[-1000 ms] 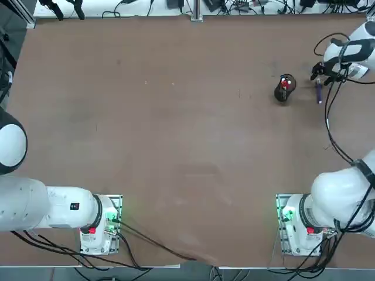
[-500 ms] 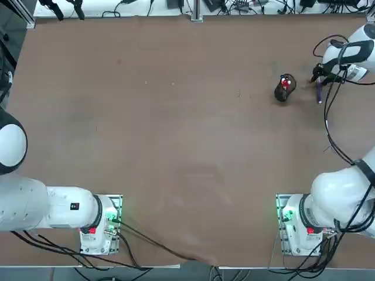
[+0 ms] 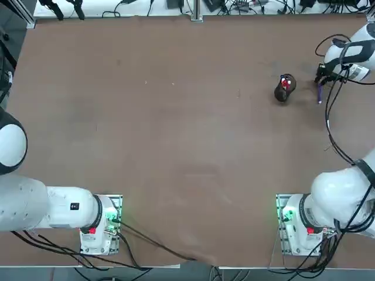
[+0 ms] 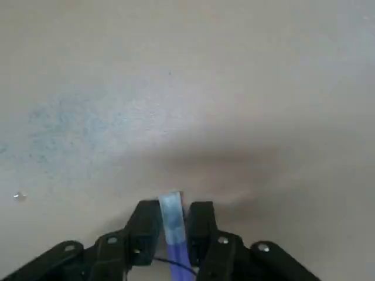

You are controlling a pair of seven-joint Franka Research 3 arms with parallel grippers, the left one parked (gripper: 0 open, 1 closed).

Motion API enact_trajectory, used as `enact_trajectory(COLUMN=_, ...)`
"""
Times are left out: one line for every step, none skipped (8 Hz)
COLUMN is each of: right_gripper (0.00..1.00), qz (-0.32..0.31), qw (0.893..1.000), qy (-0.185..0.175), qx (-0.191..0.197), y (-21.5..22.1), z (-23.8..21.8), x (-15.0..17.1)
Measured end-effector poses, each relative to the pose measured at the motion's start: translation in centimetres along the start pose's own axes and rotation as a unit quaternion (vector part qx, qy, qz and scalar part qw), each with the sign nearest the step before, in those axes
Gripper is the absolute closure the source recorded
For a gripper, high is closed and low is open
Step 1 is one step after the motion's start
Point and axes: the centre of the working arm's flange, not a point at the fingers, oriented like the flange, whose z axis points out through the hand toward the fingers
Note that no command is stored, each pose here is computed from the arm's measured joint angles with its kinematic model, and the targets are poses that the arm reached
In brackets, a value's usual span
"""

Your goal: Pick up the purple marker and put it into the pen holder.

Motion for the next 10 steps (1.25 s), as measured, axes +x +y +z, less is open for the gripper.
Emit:
enact_trajectory(right_gripper=0.8, qz=0.0, qw=1.0, qy=0.0, qx=-0.001, y=0.1, z=0.0, x=0.0)
enact_trajectory(right_gripper=0.84, qz=-0.001, qw=1.0, qy=0.0, qx=-0.001, y=0.1, z=-0.1, x=0.0)
enact_trajectory(right_gripper=0.86, qz=-0.001, qw=1.0, qy=0.0, qx=-0.001, y=0.0, z=-0.1, x=0.0)
enact_trajectory(right_gripper=0.86, qz=-0.001, qw=1.0, qy=0.0, qx=-0.001, y=0.0, z=-0.1, x=0.0)
enact_trajectory(right_gripper=0.86, qz=-0.002, qw=1.0, qy=-0.001, qx=-0.001, y=0.0, z=-0.1, x=0.0)
enact_trajectory(right_gripper=0.86, qz=-0.005, qw=1.0, qy=-0.008, qx=0.0, y=0.0, z=-0.2, x=0.1)
enact_trajectory(right_gripper=0.86, qz=-0.008, qw=0.999, qy=-0.034, qx=0.003, y=-0.4, z=-0.3, x=0.3)
enact_trajectory(right_gripper=0.86, qz=-0.011, qw=0.998, qy=-0.064, qx=0.006, y=-0.9, z=-0.9, x=0.8)
enact_trajectory(right_gripper=0.86, qz=-0.014, qw=0.996, qy=-0.082, qx=0.007, y=-1.2, z=-2.5, x=2.1)
enact_trajectory(right_gripper=0.86, qz=-0.019, qw=0.996, qy=-0.087, qx=0.009, y=-1.8, z=-5.0, x=3.6)
